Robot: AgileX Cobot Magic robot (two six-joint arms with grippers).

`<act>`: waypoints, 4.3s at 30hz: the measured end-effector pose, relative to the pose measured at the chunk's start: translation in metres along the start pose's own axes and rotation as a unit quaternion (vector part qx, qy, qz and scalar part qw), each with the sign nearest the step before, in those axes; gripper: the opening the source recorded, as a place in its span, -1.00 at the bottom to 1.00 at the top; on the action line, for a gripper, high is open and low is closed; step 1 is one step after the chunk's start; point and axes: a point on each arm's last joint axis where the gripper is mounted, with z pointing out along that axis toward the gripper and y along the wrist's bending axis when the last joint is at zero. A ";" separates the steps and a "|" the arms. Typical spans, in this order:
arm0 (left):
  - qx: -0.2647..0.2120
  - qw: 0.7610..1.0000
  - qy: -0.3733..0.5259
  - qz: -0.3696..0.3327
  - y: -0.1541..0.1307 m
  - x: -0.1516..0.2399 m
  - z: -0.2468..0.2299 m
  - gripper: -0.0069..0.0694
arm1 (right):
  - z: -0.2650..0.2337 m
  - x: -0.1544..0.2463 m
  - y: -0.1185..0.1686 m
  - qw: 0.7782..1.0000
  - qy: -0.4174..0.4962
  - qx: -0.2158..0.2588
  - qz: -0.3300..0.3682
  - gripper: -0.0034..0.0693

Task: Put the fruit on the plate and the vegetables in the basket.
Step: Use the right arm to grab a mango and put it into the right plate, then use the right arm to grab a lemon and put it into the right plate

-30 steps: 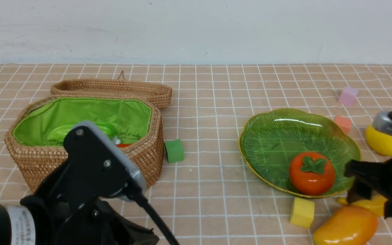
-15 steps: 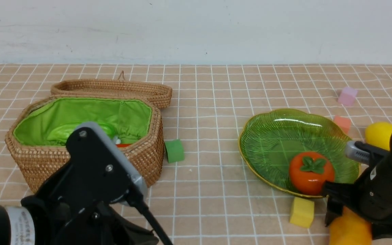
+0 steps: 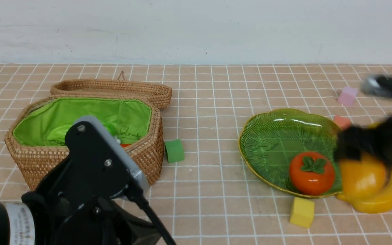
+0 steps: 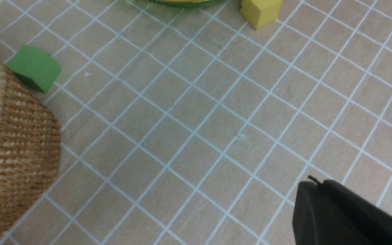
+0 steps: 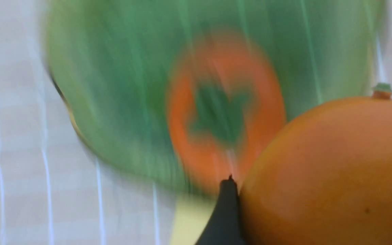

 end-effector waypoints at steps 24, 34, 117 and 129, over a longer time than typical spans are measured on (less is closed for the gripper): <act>-0.008 1.000 0.000 0.014 0.001 0.000 0.000 -0.85 | 0.033 -0.073 -0.038 0.998 -0.002 0.062 -0.019 0.68; -0.009 1.000 0.001 0.017 0.002 0.000 0.000 -0.85 | 0.081 -0.075 -0.151 0.994 0.004 0.099 0.034 0.78; -0.008 1.000 0.022 0.013 0.002 0.004 0.000 -0.84 | 0.184 -0.124 -0.170 0.990 0.059 -0.006 -0.127 0.93; -0.008 1.000 0.022 0.013 0.002 0.004 0.000 -0.84 | 0.153 -0.133 -0.169 0.995 0.067 0.031 -0.064 0.92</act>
